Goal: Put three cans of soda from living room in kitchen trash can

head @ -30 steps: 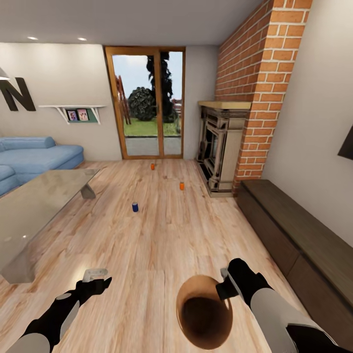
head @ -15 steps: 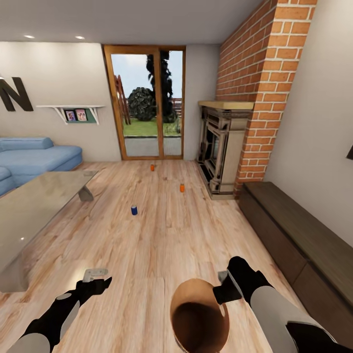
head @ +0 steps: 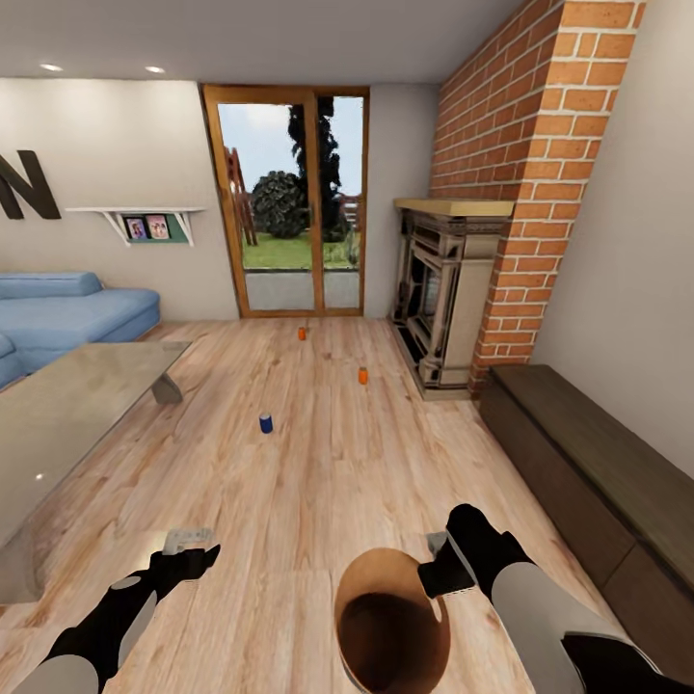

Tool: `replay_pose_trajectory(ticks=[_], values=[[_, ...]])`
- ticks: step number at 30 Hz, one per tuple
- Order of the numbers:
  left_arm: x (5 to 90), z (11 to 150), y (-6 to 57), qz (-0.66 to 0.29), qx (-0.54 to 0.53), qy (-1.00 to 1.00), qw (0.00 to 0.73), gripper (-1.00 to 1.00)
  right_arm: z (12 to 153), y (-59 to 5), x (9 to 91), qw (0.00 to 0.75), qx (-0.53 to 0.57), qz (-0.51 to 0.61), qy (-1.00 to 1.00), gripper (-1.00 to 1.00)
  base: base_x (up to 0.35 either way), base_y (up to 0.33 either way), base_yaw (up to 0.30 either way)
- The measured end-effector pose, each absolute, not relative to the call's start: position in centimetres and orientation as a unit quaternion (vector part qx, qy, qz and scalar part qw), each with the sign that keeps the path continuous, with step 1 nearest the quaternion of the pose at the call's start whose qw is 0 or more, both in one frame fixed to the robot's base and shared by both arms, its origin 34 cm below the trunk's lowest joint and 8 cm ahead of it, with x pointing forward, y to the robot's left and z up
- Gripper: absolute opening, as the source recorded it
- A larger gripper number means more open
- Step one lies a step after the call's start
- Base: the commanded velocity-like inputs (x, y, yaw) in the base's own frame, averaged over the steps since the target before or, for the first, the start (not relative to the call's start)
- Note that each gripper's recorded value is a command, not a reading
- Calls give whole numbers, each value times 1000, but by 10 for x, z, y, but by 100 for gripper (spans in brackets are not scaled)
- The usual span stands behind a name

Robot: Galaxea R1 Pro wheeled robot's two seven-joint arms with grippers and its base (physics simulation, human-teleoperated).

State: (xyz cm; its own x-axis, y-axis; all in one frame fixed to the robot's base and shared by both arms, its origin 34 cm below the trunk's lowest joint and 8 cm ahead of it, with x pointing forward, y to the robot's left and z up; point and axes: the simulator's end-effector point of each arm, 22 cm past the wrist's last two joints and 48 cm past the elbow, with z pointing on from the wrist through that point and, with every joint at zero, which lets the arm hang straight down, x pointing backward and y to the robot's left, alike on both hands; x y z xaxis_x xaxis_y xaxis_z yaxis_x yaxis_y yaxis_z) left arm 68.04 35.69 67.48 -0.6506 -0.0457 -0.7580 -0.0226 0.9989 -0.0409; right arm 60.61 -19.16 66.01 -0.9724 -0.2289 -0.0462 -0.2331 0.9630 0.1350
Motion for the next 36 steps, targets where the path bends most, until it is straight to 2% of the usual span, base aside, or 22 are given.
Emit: replay_pose_trajectory(ticks=[36], values=[[680, 675, 356, -14, -18, 908, 418, 100, 660, -189, 605, 15, -115, 75, 990, -100, 286, 133, 0]])
